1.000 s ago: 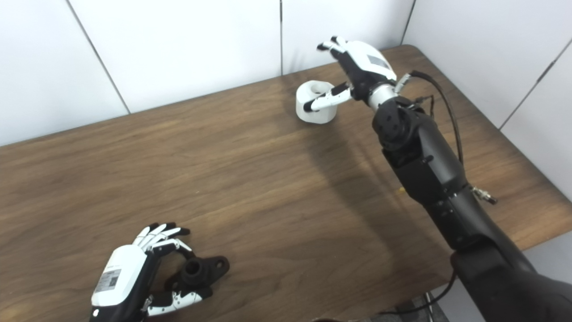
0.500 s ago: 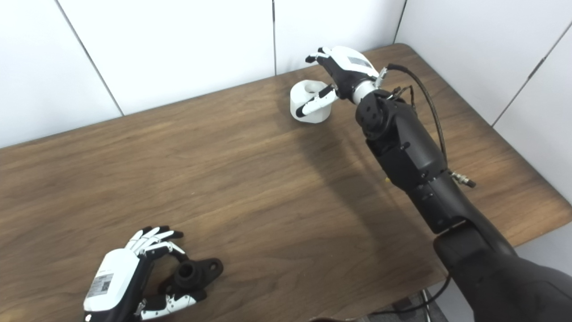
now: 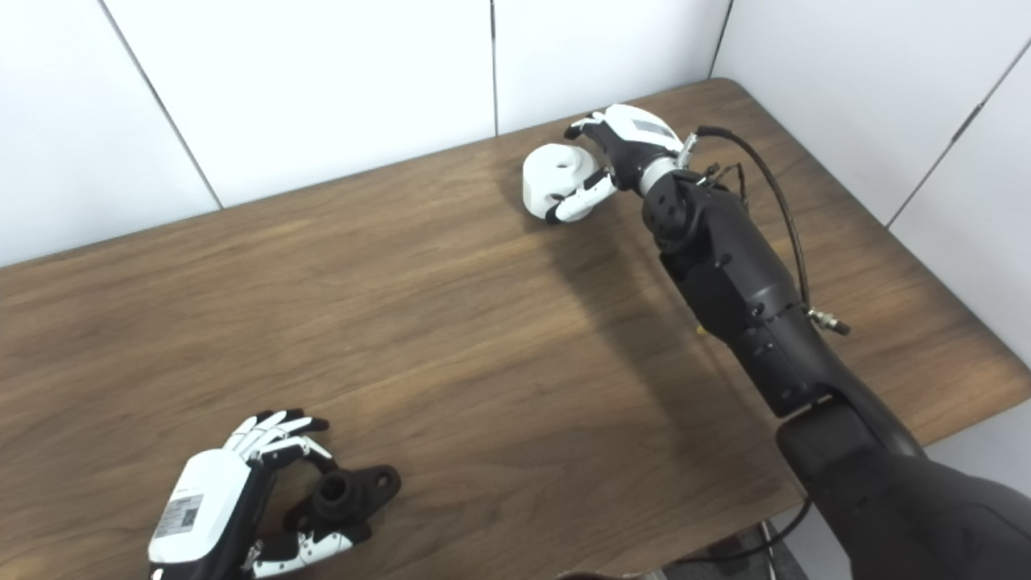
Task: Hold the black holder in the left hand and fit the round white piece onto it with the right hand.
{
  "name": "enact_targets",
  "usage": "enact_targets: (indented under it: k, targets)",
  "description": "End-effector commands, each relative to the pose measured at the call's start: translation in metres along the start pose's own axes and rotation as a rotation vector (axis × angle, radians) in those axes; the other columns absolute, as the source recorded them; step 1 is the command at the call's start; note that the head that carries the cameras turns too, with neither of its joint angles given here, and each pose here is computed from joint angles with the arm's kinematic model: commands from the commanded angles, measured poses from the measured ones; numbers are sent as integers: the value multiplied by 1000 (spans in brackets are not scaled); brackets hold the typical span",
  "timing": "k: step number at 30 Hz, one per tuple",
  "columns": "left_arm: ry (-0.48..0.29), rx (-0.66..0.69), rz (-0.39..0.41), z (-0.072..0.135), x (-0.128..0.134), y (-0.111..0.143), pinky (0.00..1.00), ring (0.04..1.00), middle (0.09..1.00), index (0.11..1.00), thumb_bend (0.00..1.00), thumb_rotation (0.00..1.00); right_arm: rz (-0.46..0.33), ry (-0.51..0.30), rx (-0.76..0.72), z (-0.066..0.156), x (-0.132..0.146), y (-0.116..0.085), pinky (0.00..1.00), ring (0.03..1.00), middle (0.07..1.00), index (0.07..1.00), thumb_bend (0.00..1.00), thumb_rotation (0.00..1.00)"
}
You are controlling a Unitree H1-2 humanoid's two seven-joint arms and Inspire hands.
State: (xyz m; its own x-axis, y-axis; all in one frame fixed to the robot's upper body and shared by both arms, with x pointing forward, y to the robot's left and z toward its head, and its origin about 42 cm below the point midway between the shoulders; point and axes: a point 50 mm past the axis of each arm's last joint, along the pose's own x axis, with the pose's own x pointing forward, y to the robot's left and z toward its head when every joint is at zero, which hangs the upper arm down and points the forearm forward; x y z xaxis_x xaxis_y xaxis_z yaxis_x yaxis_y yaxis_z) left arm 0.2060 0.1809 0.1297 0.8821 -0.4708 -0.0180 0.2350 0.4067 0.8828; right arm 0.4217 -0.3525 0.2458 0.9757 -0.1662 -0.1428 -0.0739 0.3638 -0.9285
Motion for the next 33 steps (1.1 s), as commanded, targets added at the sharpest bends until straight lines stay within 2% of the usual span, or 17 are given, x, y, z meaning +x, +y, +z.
enact_targets:
  k: [1, 20, 27, 33]
  targets:
    - [76, 41, -70, -14, -15, -8, 929, 863, 788, 486, 522, 49, -92, -19, -32, 7, 6, -38, 948, 1000, 958, 833, 830, 375]
    - [69, 37, -61, -10, -16, -9, 925, 861, 788, 485, 522, 49, -97, -50, -66, 15, 9, -43, 897, 992, 924, 741, 800, 379]
    - [73, 31, -57, -10, -16, -8, 926, 862, 789, 485, 522, 49, -89, -51, -60, 15, 9, -44, 936, 1000, 921, 728, 787, 360]
    - [72, 35, -59, -11, -16, -7, 929, 862, 788, 485, 522, 49, -84, -52, -65, 17, 8, -45, 931, 999, 916, 708, 783, 360]
